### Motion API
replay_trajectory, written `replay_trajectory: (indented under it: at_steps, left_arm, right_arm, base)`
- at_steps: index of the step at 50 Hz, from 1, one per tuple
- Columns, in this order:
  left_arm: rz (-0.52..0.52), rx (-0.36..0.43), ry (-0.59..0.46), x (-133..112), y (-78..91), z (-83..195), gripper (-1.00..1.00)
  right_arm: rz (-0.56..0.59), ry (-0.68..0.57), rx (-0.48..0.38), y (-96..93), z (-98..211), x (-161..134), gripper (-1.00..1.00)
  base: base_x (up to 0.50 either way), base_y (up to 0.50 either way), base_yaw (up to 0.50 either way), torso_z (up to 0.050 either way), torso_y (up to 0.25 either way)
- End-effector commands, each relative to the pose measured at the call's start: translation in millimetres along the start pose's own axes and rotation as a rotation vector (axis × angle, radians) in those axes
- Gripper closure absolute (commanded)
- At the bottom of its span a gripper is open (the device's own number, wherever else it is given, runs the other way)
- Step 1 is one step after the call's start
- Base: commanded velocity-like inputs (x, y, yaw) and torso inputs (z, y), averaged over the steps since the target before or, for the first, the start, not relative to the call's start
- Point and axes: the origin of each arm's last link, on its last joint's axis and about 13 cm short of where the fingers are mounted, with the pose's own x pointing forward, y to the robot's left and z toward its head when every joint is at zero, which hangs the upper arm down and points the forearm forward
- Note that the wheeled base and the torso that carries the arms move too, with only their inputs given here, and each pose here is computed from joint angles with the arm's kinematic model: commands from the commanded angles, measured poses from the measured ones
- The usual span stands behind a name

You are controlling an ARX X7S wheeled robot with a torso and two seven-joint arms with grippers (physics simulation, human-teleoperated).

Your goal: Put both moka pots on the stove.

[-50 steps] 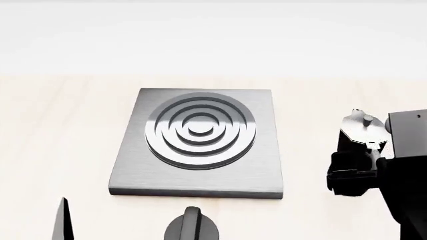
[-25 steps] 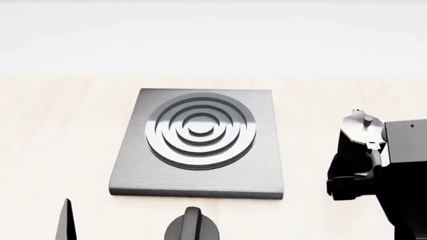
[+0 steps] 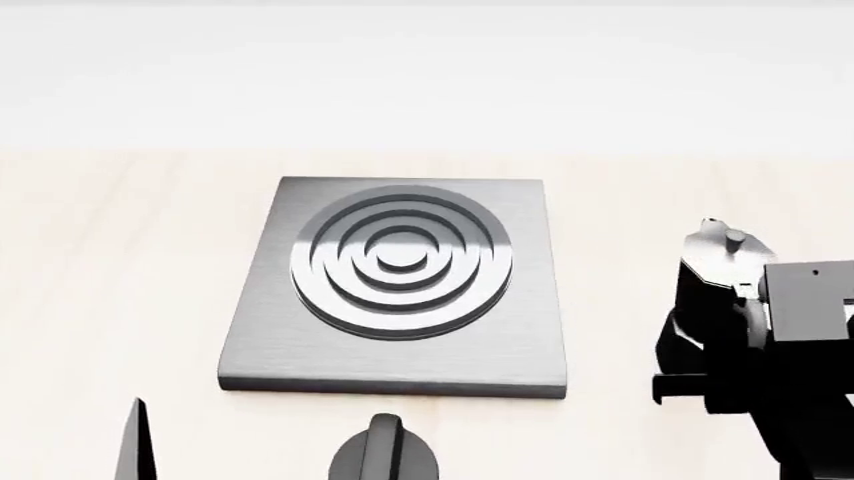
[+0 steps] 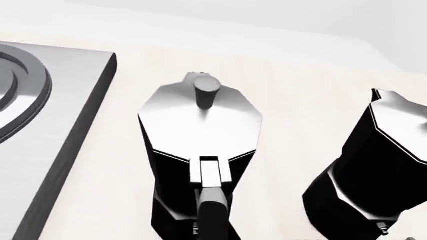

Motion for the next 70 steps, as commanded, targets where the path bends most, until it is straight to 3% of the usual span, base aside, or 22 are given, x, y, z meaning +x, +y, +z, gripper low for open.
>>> replay_trajectory:
  at_steps: [1,14,43,54,70]
  left_arm:
    - [-0.002,0.000,0.001,0,-0.7,0,-1.00]
    - [0.000,-0.001,0.000,0,-0.2,1,-1.00]
    - [0.004,-0.019,0.011,1,1.7,-1,-1.00]
    - [0.001,-0.009,0.015,1,1.6,-1,-1.00]
    - [0.005,-0.009,0.021,1,3.1,-1,-1.00]
  right_arm:
    - [0.000,0.007,-0.005,-0.2,-3,0,1.00]
    - [0.006,-0.017,-0.017,2.2,2,-4,1.00]
    - [0.048,-0.317,-0.058,26.3,63,-37,1.00]
    - [0.101,-0.457,-0.051,45.5,78,-36,1.00]
    - [0.204,-0.531,-0.045,88.5,90,-15,1.00]
  base:
    - [0.00,0.00,0.00,0.000,0.000]
    - [0.00,0.00,0.00,0.000,0.000]
    - [0.00,0.00,0.00,0.000,0.000]
    - [0.00,0.00,0.00,0.000,0.001]
    - [0.00,0.00,0.00,0.000,0.001]
